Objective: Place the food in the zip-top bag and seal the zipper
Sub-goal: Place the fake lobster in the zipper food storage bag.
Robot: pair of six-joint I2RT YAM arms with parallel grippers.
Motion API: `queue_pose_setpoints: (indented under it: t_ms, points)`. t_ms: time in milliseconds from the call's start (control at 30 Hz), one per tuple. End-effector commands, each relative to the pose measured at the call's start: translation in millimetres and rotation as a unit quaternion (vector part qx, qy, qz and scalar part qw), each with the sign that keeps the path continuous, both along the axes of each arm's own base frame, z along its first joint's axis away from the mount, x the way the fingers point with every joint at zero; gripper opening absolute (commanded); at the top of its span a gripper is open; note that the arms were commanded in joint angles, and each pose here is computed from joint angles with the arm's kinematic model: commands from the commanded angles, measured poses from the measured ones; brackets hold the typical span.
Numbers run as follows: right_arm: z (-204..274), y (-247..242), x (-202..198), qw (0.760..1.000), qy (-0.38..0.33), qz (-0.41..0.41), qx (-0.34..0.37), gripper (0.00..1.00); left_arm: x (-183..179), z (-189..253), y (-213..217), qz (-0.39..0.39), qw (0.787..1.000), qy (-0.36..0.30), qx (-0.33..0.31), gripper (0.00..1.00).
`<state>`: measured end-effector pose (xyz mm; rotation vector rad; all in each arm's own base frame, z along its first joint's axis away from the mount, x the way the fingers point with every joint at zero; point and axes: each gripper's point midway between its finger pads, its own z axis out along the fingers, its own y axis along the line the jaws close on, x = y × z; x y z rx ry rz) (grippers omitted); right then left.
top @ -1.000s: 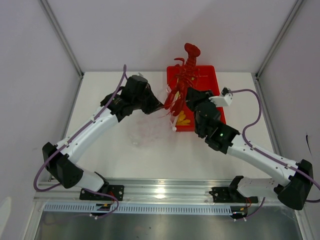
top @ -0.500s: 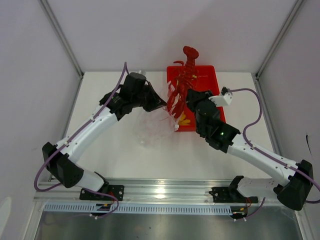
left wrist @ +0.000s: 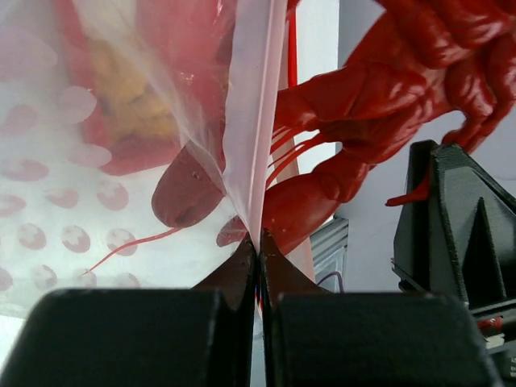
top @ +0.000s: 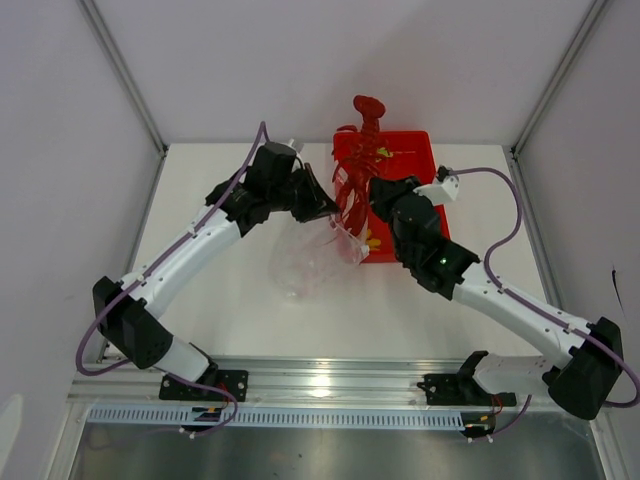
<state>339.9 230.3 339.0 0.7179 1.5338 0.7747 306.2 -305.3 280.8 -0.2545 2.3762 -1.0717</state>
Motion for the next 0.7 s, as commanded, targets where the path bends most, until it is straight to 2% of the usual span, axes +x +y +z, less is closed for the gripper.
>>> queue_pose_setpoints:
  t_ms: [0, 233, 467, 667]
  points:
    - [14.2, 11.5, 2.3, 0.999, -0.025, 0.039, -0.002, 0.0, 6.3, 28.5, -1.7, -0.015, 0.999, -0.032, -0.024, 0.01]
    - [0.0, 26.4, -2.8, 0.995, -0.03, 0.091, -0.04, 0.0, 8.4, 30.2, 1.9, -0.002, 0.999, -0.013, -0.038, 0.01]
    - [2.9, 37.8, -5.7, 0.988, -0.039, 0.133, -0.069, 0.0, 14.4, 39.5, -0.7, 0.0, 0.999, -0.023, -0.047, 0.01]
    - [-14.5, 39.4, -9.1, 0.988, -0.021, 0.137, -0.074, 0.0, 16.3, 40.7, -6.9, -0.006, 0.998, -0.019, -0.064, 0.0]
